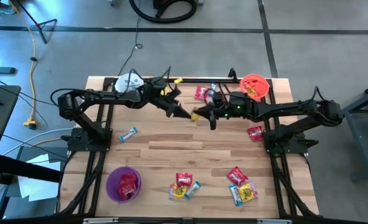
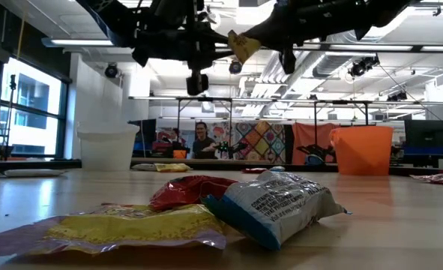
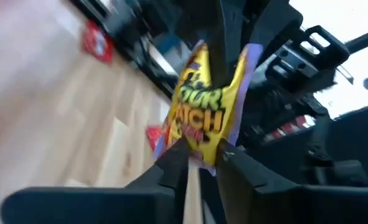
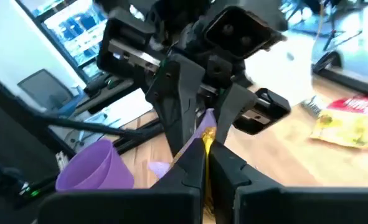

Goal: Sort candy
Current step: Put the yellow candy into the orange bucket, then put the red candy into the purple bucket

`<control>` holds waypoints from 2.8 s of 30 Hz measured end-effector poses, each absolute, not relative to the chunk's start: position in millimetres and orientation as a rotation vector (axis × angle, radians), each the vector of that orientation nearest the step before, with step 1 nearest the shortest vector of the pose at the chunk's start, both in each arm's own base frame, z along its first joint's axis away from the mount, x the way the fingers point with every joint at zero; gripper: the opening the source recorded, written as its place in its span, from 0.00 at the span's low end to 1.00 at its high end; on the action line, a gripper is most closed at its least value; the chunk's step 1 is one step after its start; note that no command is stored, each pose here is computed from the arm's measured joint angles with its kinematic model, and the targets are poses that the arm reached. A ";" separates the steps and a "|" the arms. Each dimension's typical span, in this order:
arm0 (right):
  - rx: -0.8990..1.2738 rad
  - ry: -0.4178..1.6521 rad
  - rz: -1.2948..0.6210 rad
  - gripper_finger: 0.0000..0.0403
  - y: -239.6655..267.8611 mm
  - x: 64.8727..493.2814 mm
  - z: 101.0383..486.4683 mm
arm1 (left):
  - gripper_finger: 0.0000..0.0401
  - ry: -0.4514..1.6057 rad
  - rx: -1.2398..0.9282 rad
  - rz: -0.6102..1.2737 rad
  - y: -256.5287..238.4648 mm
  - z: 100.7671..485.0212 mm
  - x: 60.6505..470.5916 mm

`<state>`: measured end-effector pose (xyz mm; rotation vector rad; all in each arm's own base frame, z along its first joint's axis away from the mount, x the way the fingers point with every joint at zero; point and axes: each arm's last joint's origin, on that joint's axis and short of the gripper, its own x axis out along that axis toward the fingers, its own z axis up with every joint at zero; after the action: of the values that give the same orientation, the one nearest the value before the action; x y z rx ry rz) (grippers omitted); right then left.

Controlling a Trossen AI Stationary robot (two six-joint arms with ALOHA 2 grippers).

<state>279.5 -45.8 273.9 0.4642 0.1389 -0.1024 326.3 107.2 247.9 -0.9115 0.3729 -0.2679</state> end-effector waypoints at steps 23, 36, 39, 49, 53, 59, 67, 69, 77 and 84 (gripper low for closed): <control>0.482 0.534 -1.490 0.00 -140.4 127.7 261.4 | 0.31 0.439 -0.443 0.177 96.4 307.0 237.9; 0.609 0.660 -1.582 0.05 -161.8 133.2 230.7 | 0.31 0.511 -0.417 0.268 91.8 298.7 221.3; 0.628 0.664 -1.591 0.16 -157.2 128.8 236.7 | 0.30 0.453 -0.421 0.272 90.6 291.7 214.9; 0.596 0.787 -1.423 0.45 -144.7 129.9 301.1 | 0.25 0.443 -0.497 0.244 78.3 263.8 186.2; 0.671 0.814 -1.065 0.42 -129.7 148.0 312.9 | 0.21 0.489 -0.474 0.168 71.6 261.5 184.5; 0.702 0.884 -0.766 0.18 -81.9 180.4 295.3 | 0.11 0.627 -0.387 0.064 59.0 248.2 188.6; 0.765 0.753 -0.633 0.05 -9.6 210.0 250.3 | 0.01 0.704 -0.297 -0.071 40.5 238.3 201.8; 0.792 0.736 -0.617 0.04 2.9 209.9 236.6 | 0.00 0.737 -0.274 -0.080 32.9 238.6 207.9; 0.797 0.734 -0.529 0.01 32.6 200.4 194.9 | 0.00 0.830 -0.213 -0.081 -20.8 251.4 246.8; 0.711 0.750 -0.465 0.00 44.0 196.5 189.2 | 0.00 0.997 -0.141 -0.074 -81.4 235.5 284.6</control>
<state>196.5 44.0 189.2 0.7109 0.7502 -0.4653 284.6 -81.4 235.5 -0.1405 0.9975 -0.0737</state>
